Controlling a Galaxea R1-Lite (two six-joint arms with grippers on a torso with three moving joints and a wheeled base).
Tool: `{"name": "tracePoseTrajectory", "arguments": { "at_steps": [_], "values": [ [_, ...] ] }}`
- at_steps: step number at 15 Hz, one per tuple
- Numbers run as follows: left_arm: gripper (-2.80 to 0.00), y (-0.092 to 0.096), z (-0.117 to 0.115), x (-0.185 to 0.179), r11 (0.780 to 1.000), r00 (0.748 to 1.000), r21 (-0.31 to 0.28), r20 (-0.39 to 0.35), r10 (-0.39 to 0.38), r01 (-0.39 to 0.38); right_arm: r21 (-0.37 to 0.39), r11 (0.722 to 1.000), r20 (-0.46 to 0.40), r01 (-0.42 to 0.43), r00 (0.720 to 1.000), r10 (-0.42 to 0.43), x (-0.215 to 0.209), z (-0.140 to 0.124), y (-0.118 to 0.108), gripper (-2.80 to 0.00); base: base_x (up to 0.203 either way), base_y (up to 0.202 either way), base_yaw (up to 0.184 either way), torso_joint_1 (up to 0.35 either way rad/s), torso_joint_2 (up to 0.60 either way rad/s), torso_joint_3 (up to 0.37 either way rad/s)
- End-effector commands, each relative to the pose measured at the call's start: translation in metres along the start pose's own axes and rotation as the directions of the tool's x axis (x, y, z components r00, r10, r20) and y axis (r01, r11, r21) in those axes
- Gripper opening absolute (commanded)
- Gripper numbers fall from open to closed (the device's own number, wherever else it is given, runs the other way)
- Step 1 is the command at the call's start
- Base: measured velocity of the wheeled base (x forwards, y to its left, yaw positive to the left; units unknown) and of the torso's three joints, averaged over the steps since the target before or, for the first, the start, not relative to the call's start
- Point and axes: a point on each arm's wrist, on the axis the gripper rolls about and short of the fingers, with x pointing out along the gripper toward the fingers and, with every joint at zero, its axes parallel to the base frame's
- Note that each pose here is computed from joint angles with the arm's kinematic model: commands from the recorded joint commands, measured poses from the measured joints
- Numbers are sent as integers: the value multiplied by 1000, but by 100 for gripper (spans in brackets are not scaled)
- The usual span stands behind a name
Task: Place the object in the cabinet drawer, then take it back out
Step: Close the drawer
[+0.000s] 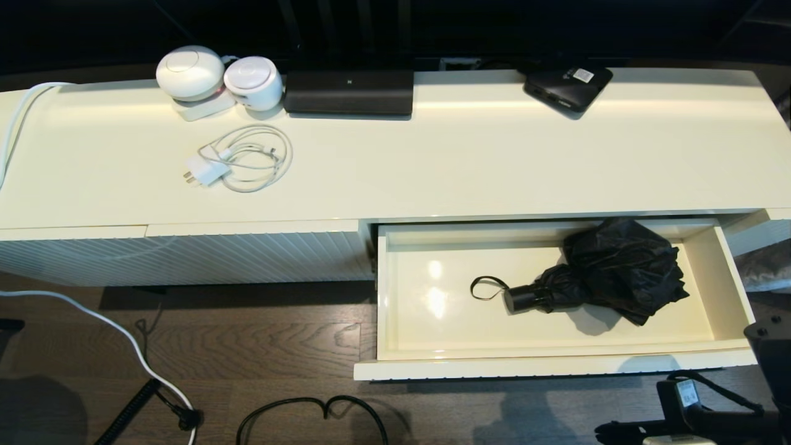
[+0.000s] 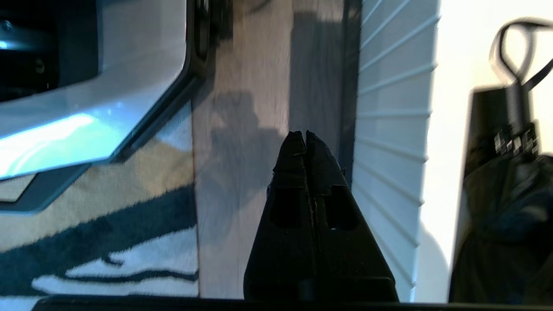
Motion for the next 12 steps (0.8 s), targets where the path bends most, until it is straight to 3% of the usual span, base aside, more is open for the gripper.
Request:
{"name": "tracePoseTrajectory", "arguments": {
  "at_steps": [1,5,7,12],
  "values": [
    [-280,0,0,0,1000,1000,0,2,0,0,0,1000,-83,9,996,-9,3,-4,3,-280,0,0,0,0,0,0],
    [-280,0,0,0,1000,1000,0,2,0,0,-9,999,-97,44,994,-45,7,-2,-5,-280,0,0,0,0,0,0],
    [-280,0,0,0,1000,1000,0,3,0,0,-25,994,-90,106,990,-108,8,-1,-12,-280,0,0,0,0,0,0],
    [-280,0,0,0,1000,1000,0,2,0,0,-29,992,-83,121,989,-123,18,-1,-17,-280,0,0,0,0,0,0]
  ]
}}
